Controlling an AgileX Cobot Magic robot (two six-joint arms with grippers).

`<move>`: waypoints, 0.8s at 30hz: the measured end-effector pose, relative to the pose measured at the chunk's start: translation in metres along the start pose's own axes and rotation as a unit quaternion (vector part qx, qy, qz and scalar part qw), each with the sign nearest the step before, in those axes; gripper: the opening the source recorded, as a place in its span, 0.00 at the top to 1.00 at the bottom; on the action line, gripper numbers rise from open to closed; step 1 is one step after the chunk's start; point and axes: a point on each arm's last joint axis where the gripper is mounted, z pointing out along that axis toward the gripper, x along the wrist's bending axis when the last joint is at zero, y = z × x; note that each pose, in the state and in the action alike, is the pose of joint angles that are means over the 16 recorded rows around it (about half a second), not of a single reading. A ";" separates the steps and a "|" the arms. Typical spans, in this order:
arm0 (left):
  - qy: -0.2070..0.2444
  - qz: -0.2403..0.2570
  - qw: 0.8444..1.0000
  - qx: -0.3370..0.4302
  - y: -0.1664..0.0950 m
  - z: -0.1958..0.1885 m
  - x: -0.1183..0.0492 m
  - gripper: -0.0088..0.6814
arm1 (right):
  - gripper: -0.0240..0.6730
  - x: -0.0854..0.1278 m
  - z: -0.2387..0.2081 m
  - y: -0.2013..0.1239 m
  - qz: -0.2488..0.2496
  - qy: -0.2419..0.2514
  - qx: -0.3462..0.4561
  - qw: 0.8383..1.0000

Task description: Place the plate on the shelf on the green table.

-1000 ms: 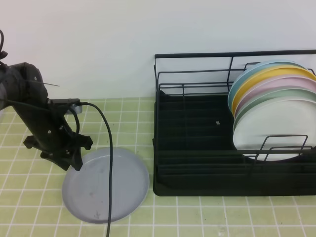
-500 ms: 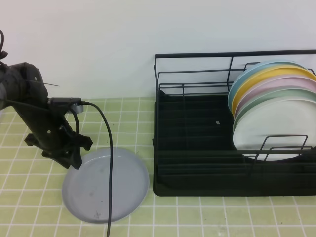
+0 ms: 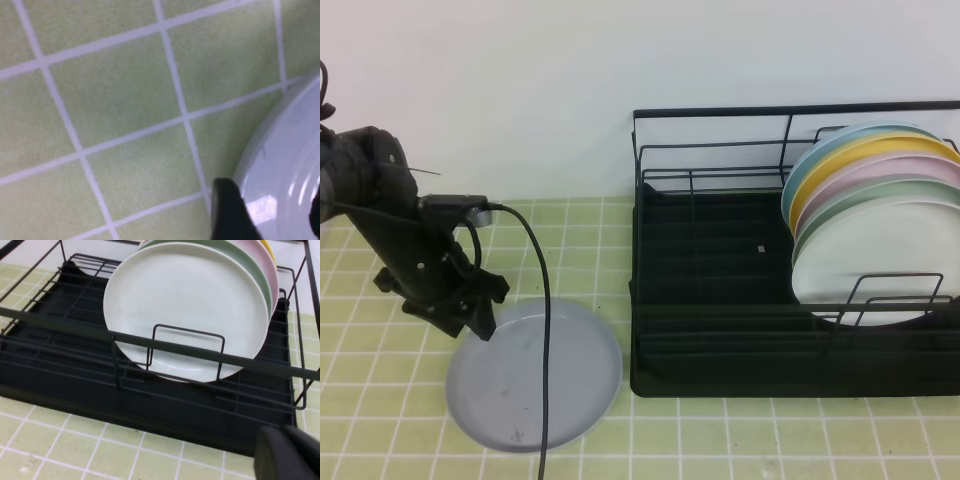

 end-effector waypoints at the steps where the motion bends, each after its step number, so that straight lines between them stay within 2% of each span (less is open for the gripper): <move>1: 0.000 0.001 1.000 0.000 0.000 0.000 0.000 0.57 | 0.97 0.000 0.000 0.000 0.000 0.000 0.000 1.000; 5: -0.002 0.004 1.000 0.001 0.000 0.001 0.000 0.57 | 0.97 0.000 0.000 0.000 0.000 0.000 -0.001 1.000; 24: -0.003 0.005 0.999 0.033 -0.002 0.019 0.004 0.71 | 0.97 0.000 0.000 0.001 0.000 -0.001 -0.003 1.000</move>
